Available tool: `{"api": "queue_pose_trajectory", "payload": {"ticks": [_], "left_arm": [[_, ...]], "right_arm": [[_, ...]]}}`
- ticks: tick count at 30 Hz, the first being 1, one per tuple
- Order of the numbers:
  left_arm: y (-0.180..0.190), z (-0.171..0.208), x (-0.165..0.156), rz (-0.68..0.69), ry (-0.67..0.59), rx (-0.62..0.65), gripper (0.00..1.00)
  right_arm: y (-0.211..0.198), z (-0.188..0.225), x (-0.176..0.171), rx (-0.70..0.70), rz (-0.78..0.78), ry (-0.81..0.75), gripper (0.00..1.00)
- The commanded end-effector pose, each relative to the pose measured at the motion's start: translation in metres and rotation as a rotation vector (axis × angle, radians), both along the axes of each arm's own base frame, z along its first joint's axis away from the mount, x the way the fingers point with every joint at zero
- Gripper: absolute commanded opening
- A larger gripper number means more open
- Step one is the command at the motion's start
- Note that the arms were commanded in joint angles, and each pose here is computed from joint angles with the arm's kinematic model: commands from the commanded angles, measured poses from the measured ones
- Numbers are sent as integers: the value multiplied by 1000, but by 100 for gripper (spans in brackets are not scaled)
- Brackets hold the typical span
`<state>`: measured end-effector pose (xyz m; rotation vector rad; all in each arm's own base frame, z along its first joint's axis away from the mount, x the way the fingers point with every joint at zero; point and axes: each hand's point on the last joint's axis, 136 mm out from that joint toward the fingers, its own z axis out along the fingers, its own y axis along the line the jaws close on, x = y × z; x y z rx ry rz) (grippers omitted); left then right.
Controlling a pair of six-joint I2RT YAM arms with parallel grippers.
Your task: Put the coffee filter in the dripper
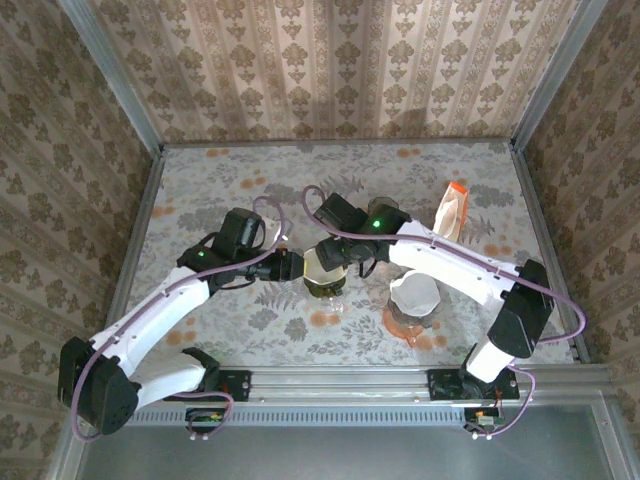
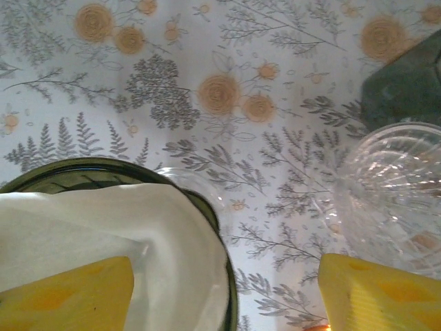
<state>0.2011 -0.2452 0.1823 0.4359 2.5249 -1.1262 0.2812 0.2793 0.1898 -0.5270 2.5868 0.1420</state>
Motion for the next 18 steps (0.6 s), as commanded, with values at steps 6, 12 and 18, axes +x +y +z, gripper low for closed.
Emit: {"api": "queue_pose_trajectory", "payload": {"ticks": [6, 12, 18], "left_arm": [[-2, -6, -4, -12, 19, -3, 27], [-2, -8, -5, -12, 22, -5, 27], [-2, -8, -5, -11, 23, -7, 27]], "right_arm": [[6, -35, -7, 4, -12, 104, 72], [6, -54, -9, -16, -29, 157, 71], [4, -71, -12, -33, -50, 193, 71]]}}
